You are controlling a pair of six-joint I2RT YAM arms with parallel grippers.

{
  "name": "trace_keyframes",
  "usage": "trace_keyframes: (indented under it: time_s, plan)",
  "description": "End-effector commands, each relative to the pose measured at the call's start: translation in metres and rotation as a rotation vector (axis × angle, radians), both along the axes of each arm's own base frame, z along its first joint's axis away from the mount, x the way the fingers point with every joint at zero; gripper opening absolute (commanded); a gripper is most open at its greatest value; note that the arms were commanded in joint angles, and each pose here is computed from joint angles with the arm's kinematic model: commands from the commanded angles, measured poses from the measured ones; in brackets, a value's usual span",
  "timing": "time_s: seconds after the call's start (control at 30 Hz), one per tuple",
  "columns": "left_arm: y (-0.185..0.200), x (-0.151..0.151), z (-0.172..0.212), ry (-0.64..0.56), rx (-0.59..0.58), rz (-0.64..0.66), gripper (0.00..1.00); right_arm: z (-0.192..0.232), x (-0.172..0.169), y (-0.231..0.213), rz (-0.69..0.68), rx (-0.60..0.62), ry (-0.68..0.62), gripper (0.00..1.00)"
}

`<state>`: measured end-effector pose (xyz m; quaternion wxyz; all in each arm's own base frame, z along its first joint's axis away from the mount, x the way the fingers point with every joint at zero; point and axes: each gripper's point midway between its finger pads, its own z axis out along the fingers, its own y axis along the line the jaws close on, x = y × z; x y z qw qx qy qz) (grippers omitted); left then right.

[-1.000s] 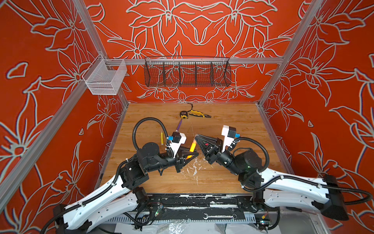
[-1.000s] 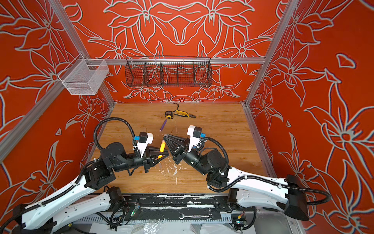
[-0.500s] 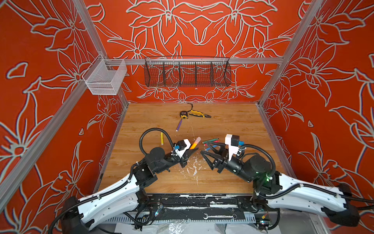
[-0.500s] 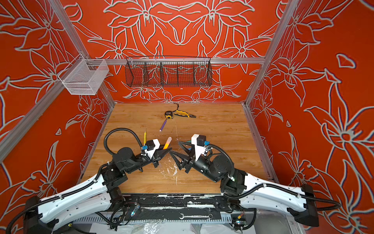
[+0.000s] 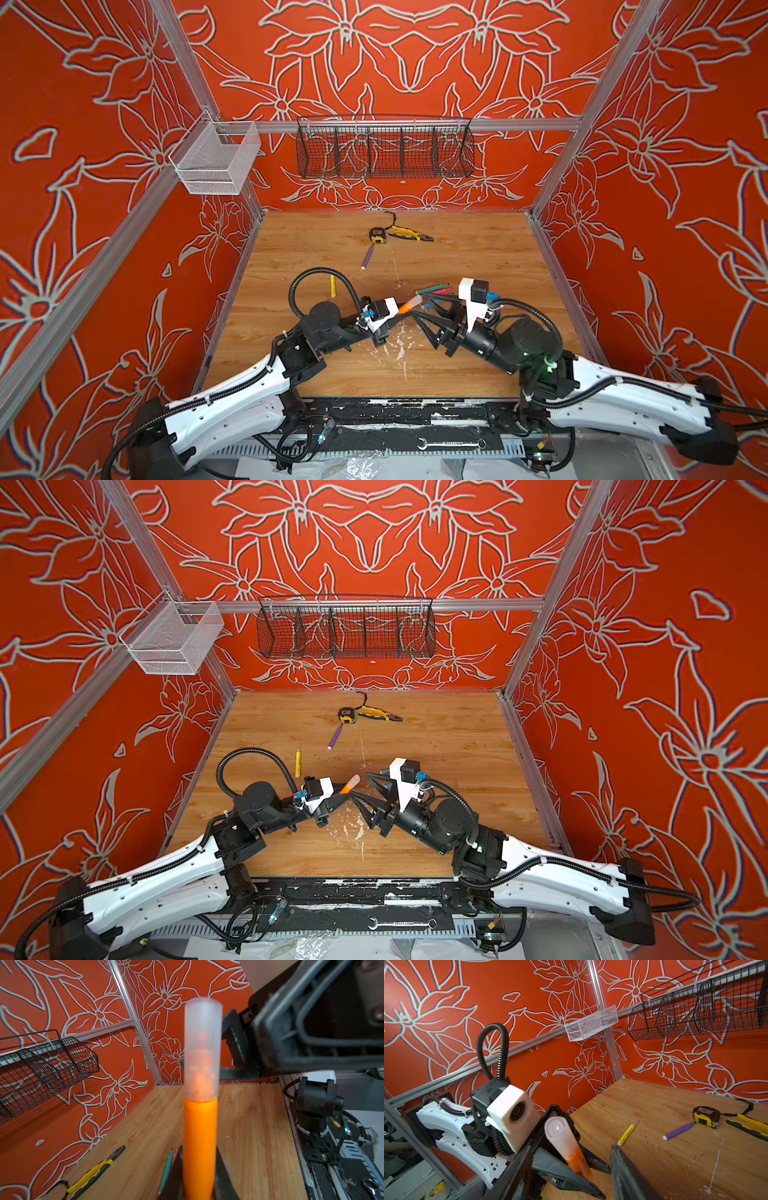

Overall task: Insert the pens into the pen caps
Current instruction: 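Push the cap onto the orange highlighter with the right gripper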

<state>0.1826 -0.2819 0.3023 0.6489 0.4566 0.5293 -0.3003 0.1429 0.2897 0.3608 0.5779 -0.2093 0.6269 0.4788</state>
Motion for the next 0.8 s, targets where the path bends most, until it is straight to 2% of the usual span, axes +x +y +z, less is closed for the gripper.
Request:
trace_keyframes:
  time_s: [0.0, 0.23, 0.33, 0.53, 0.67, 0.77]
  plan:
    - [-0.001, -0.008, 0.011, -0.048, -0.023, -0.042, 0.00, 0.020, -0.001, 0.001, 0.005, 0.025, -0.027, 0.59]
    - [-0.002, -0.011, 0.011, -0.043, -0.021, -0.060, 0.00, 0.037, -0.004, 0.007, 0.034, 0.049, -0.033, 0.57]
    - [-0.002, -0.011, 0.010, -0.039, -0.008, -0.061, 0.00, 0.041, -0.003, 0.008, 0.030, 0.056, -0.034, 0.51]
    - [-0.002, -0.012, 0.011, -0.038, -0.009, -0.066, 0.00, 0.042, -0.002, 0.015, 0.038, 0.040, -0.030, 0.31]
    - [-0.002, -0.009, 0.012, -0.039, -0.026, -0.053, 0.00, 0.035, -0.003, 0.022, 0.055, 0.011, -0.020, 0.11]
    - [-0.001, -0.009, 0.018, -0.012, -0.036, -0.048, 0.00, 0.025, -0.001, 0.027, 0.055, -0.006, -0.008, 0.05]
